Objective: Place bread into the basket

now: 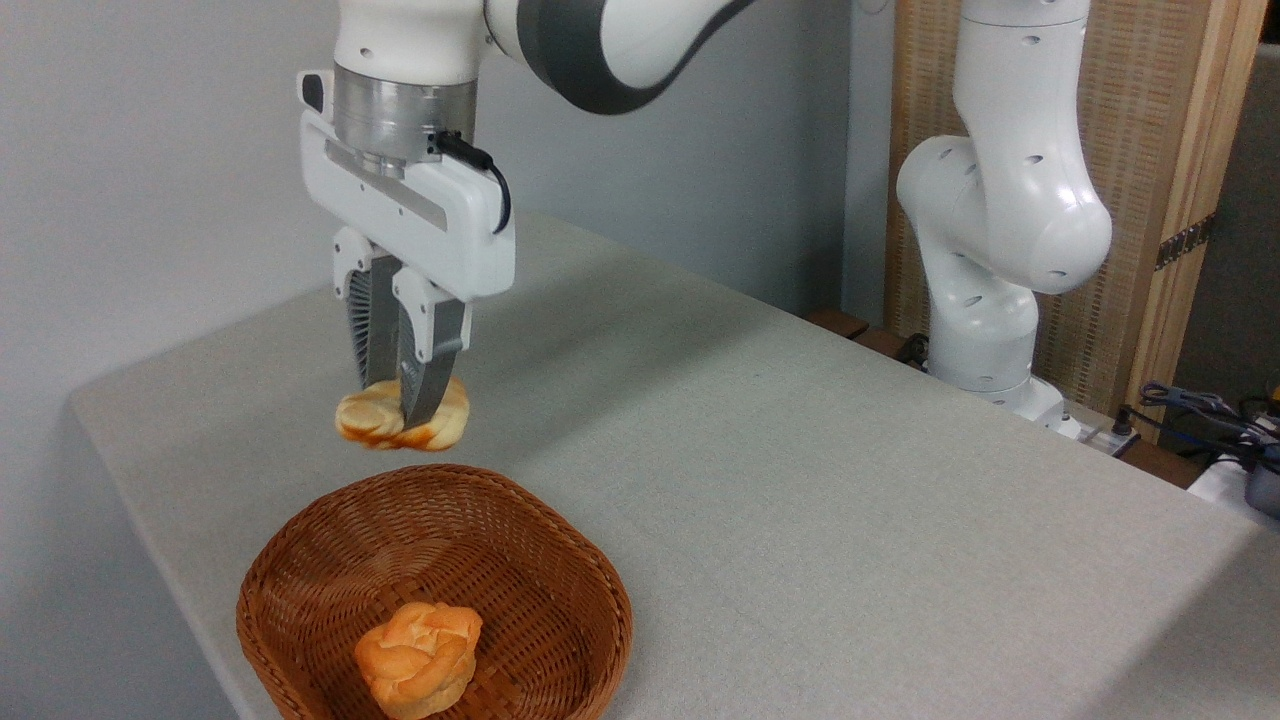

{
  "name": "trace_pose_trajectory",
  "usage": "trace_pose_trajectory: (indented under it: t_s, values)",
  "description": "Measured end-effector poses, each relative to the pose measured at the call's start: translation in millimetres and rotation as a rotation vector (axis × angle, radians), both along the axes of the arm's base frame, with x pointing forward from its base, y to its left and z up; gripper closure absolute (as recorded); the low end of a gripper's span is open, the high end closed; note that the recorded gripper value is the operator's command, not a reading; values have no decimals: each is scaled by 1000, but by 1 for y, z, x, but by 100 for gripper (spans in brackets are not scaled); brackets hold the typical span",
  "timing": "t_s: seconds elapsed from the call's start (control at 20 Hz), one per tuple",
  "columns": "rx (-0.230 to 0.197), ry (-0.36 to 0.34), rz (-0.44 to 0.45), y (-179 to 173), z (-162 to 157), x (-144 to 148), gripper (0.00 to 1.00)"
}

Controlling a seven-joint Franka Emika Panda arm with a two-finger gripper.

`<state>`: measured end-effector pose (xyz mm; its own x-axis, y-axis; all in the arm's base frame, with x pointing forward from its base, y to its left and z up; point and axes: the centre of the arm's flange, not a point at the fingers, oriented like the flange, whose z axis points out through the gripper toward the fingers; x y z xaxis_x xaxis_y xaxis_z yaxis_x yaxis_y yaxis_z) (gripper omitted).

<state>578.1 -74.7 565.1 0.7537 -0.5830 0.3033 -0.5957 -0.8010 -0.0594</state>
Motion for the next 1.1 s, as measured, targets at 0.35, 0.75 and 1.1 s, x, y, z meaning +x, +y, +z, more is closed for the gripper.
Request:
trace_pose_trajectory:
  t_s: [0.35,0.75,1.1]
  values:
    - [10,8,36,14,-28,18,0]
    - [11,10,35,13,-30,19,0]
    - [11,9,35,13,-30,19,0]
